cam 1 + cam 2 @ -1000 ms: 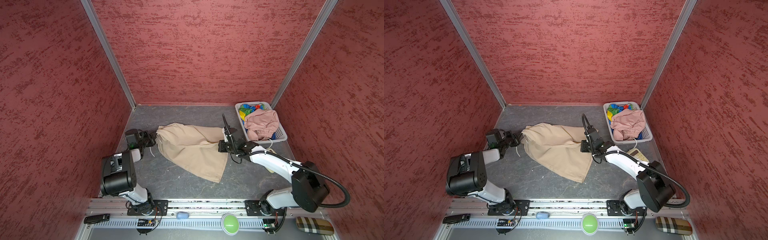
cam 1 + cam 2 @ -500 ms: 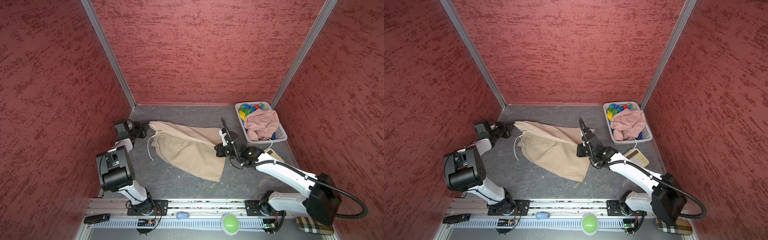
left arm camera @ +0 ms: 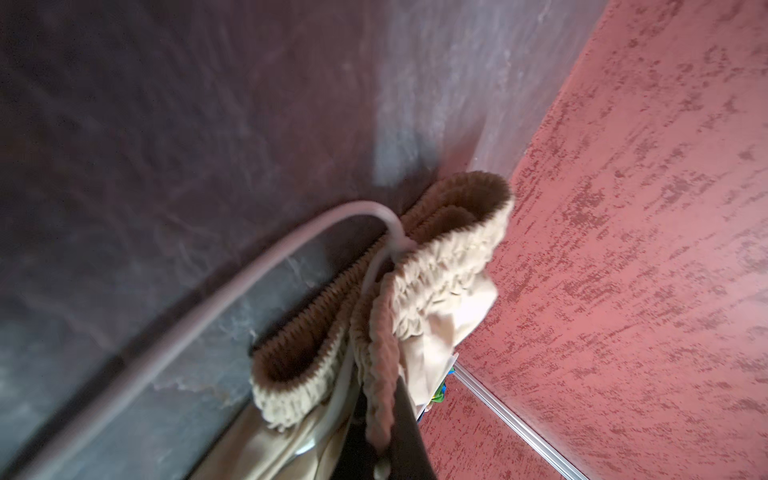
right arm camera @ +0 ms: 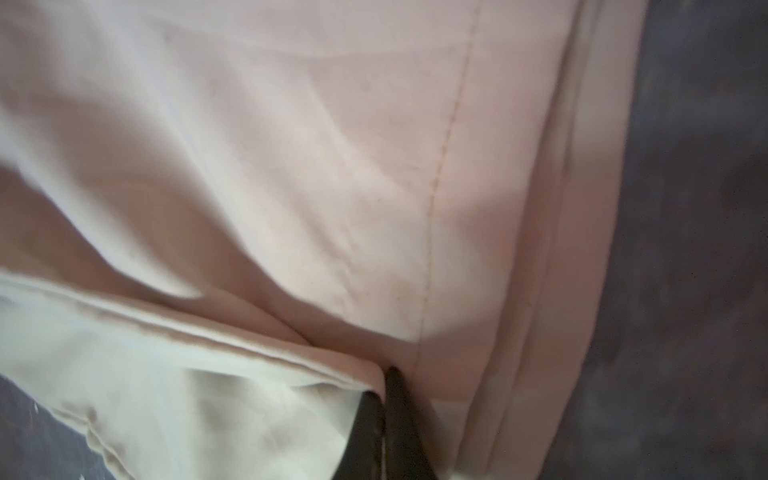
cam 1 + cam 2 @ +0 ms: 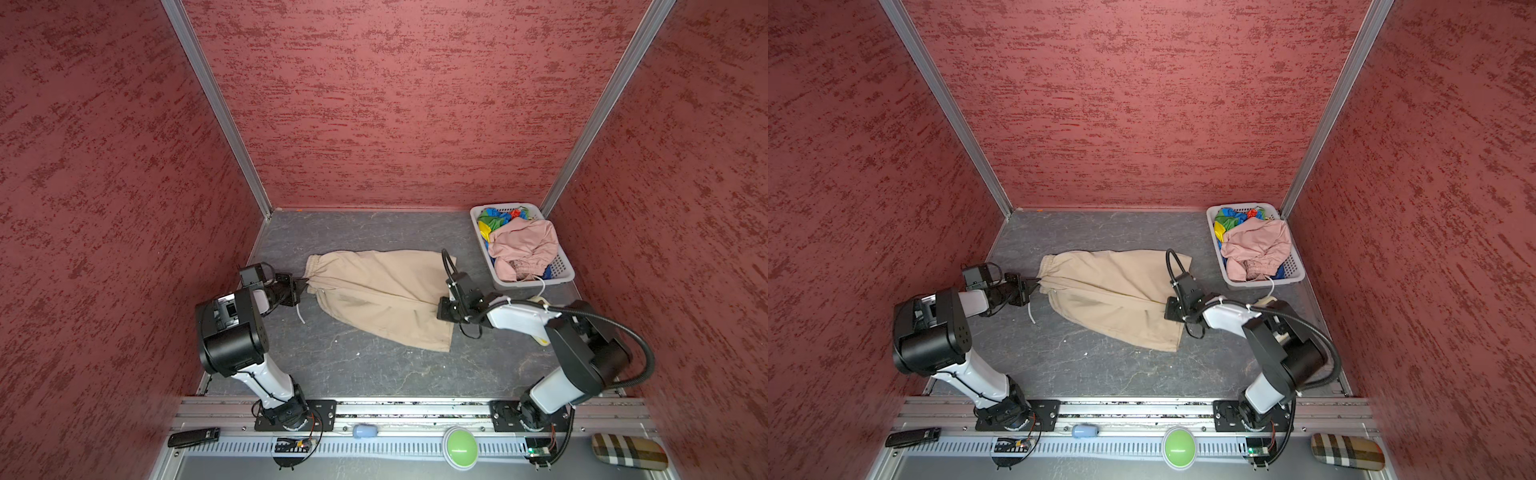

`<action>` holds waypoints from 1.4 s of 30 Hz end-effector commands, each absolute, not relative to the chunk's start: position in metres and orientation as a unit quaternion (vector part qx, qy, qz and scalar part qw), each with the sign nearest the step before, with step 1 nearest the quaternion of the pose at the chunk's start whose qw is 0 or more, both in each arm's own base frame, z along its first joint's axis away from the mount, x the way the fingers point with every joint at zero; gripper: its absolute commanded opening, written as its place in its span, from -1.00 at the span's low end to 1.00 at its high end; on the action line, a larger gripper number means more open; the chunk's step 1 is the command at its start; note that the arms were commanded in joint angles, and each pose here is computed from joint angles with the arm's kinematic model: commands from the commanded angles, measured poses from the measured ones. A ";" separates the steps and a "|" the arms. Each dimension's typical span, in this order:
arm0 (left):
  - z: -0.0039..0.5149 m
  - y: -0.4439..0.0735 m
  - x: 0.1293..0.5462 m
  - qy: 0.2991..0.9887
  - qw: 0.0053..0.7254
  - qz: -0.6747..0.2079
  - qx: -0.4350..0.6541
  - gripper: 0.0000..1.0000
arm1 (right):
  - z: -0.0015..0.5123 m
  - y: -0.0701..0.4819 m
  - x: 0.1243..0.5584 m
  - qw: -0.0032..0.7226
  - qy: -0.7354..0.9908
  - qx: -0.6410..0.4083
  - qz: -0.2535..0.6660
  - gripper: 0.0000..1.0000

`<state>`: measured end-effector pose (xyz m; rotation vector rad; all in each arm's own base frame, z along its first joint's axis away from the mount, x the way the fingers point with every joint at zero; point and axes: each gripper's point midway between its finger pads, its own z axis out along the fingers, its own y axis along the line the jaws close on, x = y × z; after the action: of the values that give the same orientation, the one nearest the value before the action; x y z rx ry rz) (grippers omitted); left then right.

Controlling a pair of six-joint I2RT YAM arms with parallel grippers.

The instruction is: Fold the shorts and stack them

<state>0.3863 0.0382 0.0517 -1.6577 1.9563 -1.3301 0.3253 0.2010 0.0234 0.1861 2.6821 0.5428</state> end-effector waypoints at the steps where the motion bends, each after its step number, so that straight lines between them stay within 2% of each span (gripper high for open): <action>1: 0.075 0.034 0.422 0.697 0.168 -0.467 -0.517 -1.00 | 0.048 0.192 0.392 0.230 0.957 0.036 0.171 -1.00; 3: 0.099 0.033 0.441 0.709 0.187 -0.470 -0.493 -1.00 | 0.087 0.190 0.430 0.261 0.951 0.024 0.165 -1.00; 6: 0.139 0.035 0.456 0.734 0.221 -0.455 -0.453 -1.00 | 0.148 0.187 0.456 0.304 0.940 0.006 0.153 -1.00; 10: 0.158 0.037 0.454 0.761 0.234 -0.427 -0.429 -1.00 | 0.179 0.182 0.437 0.318 0.935 -0.004 0.157 -1.00; 14: 0.131 0.039 0.439 0.769 0.214 -0.411 -0.441 -1.00 | 0.150 0.176 0.395 0.294 0.942 -0.001 0.160 -1.00; 21: 0.078 0.028 0.402 0.777 0.167 -0.394 -0.462 -1.00 | 0.064 0.164 0.330 0.228 0.961 0.023 0.155 -1.00; 28: 0.063 0.031 0.384 0.799 0.154 -0.358 -0.458 -1.00 | 0.017 0.157 0.301 0.194 0.969 0.042 0.146 -1.00; 33: 0.064 0.035 0.386 0.804 0.153 -0.352 -0.454 -1.00 | 0.020 0.153 0.307 0.200 0.971 0.035 0.126 -1.00; 34: 0.067 0.035 0.387 0.804 0.152 -0.354 -0.452 -0.85 | 0.022 0.154 0.309 0.201 0.971 0.033 0.128 -1.00; 36: 0.072 0.032 0.388 0.805 0.152 -0.361 -0.446 -0.67 | 0.027 0.158 0.309 0.204 0.970 0.027 0.131 -0.88; 37: 0.076 0.030 0.389 0.804 0.155 -0.368 -0.440 -0.46 | 0.029 0.160 0.308 0.205 0.970 0.024 0.130 -0.82; 40: 0.087 0.022 0.386 0.817 0.145 -0.364 -0.422 0.16 | 0.035 0.167 0.303 0.207 0.969 0.011 0.134 -0.37; 42: 0.095 0.029 0.383 0.827 0.151 -0.341 -0.420 0.41 | 0.045 0.172 0.298 0.214 0.966 0.000 0.142 -0.12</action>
<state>0.3863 0.0247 0.0778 -1.2614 2.3448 -1.0539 0.2987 0.1681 0.0267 0.0342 2.7212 0.4096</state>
